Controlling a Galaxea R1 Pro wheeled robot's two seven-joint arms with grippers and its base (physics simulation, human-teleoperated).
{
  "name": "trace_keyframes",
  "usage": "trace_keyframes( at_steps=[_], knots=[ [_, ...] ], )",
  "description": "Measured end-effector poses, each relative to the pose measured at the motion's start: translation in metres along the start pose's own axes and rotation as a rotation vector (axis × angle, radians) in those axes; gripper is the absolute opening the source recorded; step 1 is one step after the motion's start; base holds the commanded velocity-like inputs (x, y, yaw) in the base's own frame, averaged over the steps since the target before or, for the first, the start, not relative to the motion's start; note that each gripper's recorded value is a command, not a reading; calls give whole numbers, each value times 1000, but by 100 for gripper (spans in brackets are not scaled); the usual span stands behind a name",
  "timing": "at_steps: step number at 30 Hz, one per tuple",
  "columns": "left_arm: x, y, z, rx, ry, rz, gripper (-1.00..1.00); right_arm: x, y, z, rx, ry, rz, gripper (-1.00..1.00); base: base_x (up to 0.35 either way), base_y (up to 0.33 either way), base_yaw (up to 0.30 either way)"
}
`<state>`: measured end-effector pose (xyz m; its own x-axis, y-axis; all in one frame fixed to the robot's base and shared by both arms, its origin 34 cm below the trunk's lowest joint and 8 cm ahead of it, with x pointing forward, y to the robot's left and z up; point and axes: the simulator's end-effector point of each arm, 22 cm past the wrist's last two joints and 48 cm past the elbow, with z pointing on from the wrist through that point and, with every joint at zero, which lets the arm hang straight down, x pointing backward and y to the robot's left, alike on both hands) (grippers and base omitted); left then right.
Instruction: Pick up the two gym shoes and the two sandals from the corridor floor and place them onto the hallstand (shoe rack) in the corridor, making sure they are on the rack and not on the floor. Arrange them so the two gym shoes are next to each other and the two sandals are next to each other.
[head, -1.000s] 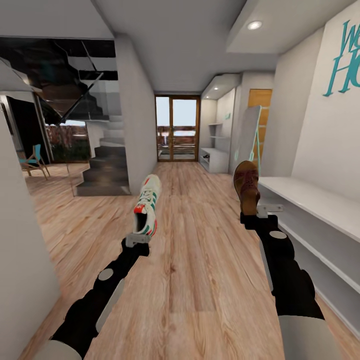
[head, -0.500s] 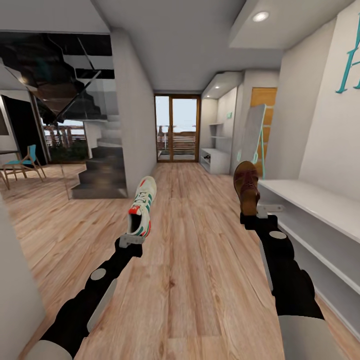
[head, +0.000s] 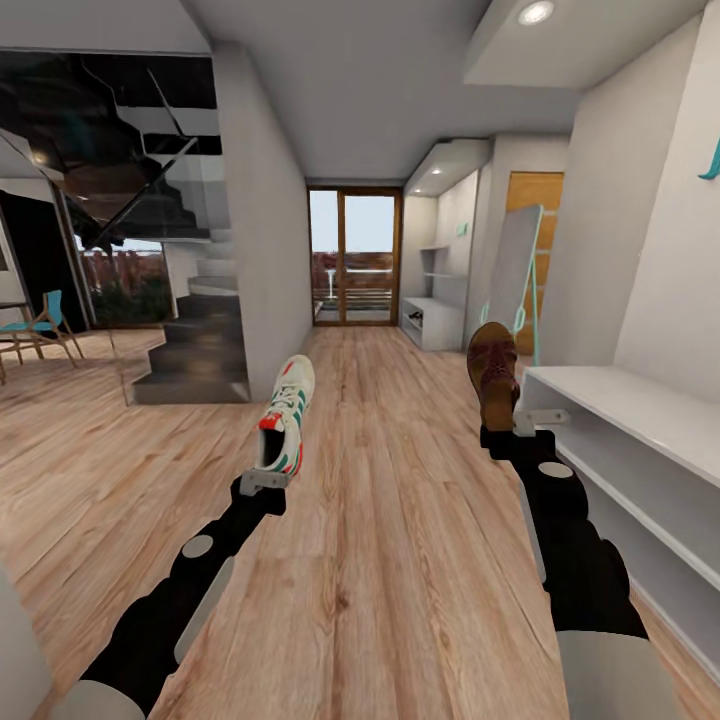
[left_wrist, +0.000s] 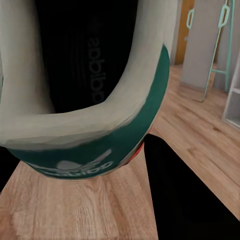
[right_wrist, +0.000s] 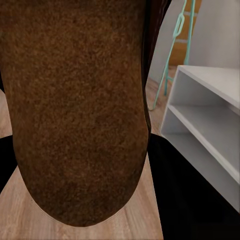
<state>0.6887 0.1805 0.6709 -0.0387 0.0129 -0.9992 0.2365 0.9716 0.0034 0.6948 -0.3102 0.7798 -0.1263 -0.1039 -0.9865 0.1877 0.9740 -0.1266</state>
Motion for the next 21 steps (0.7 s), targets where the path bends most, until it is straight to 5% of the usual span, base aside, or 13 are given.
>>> trace_keyframes(
  at_steps=[21],
  knots=[
    [-3,-2,0,4,-4,1,-100,-1,0,0,0,-1,0,-100,346,0,0]
  ],
)
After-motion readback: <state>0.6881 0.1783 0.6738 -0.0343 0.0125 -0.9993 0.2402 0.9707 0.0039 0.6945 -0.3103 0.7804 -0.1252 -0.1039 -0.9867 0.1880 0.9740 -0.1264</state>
